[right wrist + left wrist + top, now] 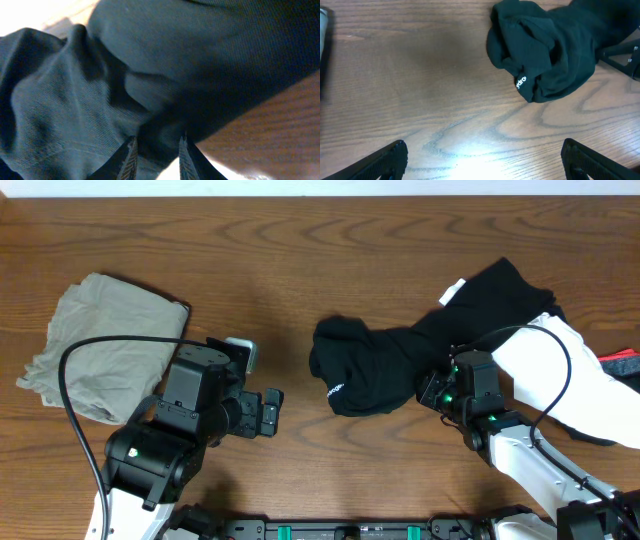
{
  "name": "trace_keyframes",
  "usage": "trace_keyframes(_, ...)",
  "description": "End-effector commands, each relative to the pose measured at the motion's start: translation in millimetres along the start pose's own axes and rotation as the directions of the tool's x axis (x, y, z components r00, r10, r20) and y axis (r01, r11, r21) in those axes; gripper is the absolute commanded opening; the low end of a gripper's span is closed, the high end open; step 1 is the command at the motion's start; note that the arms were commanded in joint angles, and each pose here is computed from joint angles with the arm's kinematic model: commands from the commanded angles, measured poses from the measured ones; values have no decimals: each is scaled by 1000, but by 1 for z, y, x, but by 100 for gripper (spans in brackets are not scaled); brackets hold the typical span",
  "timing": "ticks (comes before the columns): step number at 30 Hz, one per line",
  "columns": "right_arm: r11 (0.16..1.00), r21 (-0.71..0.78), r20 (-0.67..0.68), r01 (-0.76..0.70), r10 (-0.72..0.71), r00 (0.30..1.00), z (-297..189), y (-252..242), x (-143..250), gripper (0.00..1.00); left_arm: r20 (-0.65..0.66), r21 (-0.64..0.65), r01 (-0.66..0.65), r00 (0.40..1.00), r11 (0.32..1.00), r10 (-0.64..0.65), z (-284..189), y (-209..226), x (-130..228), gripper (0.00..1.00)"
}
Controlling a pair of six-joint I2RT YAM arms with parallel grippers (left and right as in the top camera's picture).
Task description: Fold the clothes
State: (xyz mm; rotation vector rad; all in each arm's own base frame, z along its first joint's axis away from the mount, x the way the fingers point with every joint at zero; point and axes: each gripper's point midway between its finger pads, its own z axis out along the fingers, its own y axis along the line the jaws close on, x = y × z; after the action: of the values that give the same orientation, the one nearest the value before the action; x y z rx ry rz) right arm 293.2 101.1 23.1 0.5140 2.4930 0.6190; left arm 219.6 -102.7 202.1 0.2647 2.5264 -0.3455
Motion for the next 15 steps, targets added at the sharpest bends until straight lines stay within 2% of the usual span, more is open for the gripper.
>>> trace_keyframes(1,1000,-8,-2,-3,3,1000,1,2,1,25,20,-8,-25,999,1000,25,-4,0,-6,98)
trace_keyframes(5,1000,-5,-6,-4,4,1000,1,1,2,24,20,-8,-25,999,1000,25,-4,0,-6,98)
trace_keyframes(11,998,54,-57,-42,45,997,0,-13,17,28,20,-8,-25,999,1000,25,-4,0,-6,98)
trace_keyframes(15,997,65,-30,-42,44,999,1,-17,14,30,20,-8,-25,999,1000,25,-4,0,-6,98)
